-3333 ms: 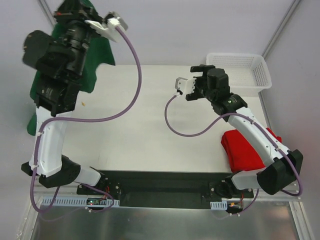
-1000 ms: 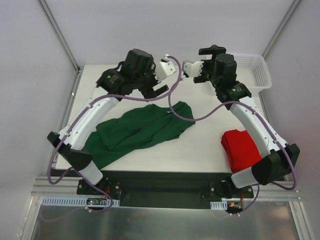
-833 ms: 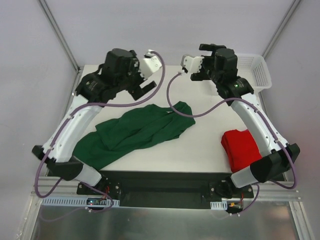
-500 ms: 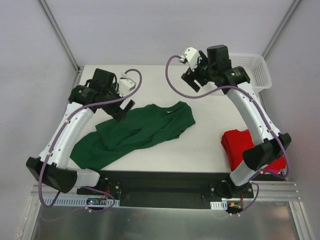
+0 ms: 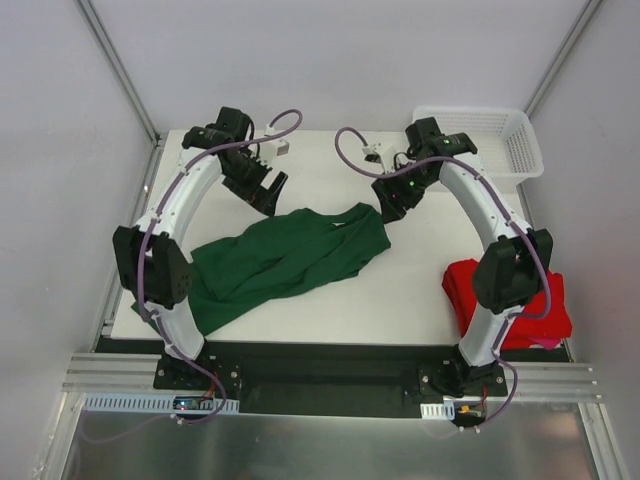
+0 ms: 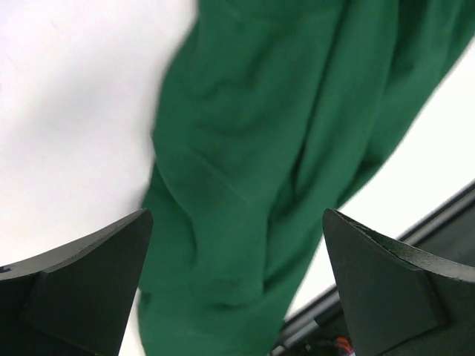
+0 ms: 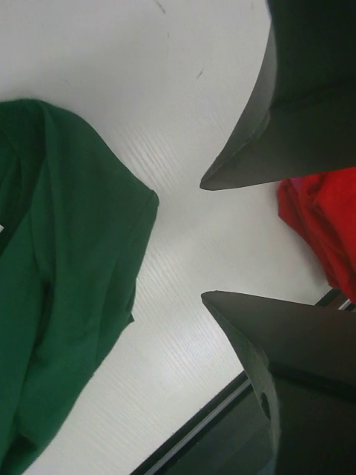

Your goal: Fold and stack the t-shirts

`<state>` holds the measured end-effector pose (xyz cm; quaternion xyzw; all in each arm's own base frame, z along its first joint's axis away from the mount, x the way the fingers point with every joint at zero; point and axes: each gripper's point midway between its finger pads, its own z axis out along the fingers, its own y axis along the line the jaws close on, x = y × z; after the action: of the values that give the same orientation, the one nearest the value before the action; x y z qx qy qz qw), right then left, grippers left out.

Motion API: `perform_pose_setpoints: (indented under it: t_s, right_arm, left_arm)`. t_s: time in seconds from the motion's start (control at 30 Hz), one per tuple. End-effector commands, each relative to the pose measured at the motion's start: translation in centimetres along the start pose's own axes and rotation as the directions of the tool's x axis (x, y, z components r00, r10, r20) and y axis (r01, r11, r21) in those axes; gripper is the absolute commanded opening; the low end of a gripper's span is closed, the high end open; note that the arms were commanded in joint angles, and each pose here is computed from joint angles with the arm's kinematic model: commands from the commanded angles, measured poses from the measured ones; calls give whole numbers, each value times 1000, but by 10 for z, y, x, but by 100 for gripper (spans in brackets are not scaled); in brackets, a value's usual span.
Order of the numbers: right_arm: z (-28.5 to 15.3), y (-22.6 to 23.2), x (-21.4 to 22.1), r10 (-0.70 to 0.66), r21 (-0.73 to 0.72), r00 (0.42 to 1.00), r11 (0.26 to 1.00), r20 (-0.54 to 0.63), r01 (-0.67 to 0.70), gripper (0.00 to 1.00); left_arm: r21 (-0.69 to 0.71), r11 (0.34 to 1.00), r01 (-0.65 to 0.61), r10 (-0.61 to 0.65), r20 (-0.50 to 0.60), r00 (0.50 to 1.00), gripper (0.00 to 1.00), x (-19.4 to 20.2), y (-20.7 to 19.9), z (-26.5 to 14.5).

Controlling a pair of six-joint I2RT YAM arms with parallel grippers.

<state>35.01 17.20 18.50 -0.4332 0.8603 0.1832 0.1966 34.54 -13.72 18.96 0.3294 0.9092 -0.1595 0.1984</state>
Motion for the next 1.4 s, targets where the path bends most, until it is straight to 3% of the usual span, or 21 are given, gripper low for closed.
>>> perform_pose_setpoints:
  t_s: [0.0, 0.13, 0.2, 0.3, 0.37, 0.57, 0.97, 1.23, 1.33, 1.37]
  right_arm:
    - [-3, 25, 14, -42, -82, 999, 996, 7, 42, 60]
    - [5, 38, 25, -40, -130, 999, 991, -13, 38, 55]
    - [10, 45, 33, -90, -103, 995, 991, -43, 86, 56]
    - [24, 47, 39, -168, -19, 985, 986, -46, 167, 65]
    - [19, 47, 27, -157, 13, 987, 988, 18, 157, 71]
    - [10, 51, 9, -161, 31, 985, 987, 62, 159, 95]
    - [-13, 32, 3, -284, 161, 959, 947, 18, 277, 97]
    - [1, 20, 8, -314, 126, 949, 942, 17, 310, 97]
    - [9, 10, 6, -302, 123, 953, 947, 13, 298, 96]
    - [9, 6, 5, -284, 129, 959, 951, 9, 280, 96]
  left_arm:
    - [11, 998, -64, 64, 39, 997, 99, -31, 15, 16]
    - [37, 997, -73, 73, -6, 997, 99, -29, 25, 46]
    - [-20, 996, -88, 87, -25, 996, 99, -27, 42, 61]
    - [-54, 993, -106, 101, -86, 991, 99, -15, 58, 86]
    - [-61, 992, -111, 105, -102, 989, 99, -16, 62, 98]
    - [-101, 988, -116, 101, -145, 984, 99, -20, 86, 127]
    - [-64, 994, -94, 76, -240, 968, 99, 6, 82, 154]
    - [-50, 997, -51, 34, -290, 956, 99, 14, 75, 156]
    - [-12, 1000, -4, 0, -330, 944, 90, 24, 60, 158]
    - [-10, 1000, 1, -4, -329, 944, 76, 25, 58, 156]
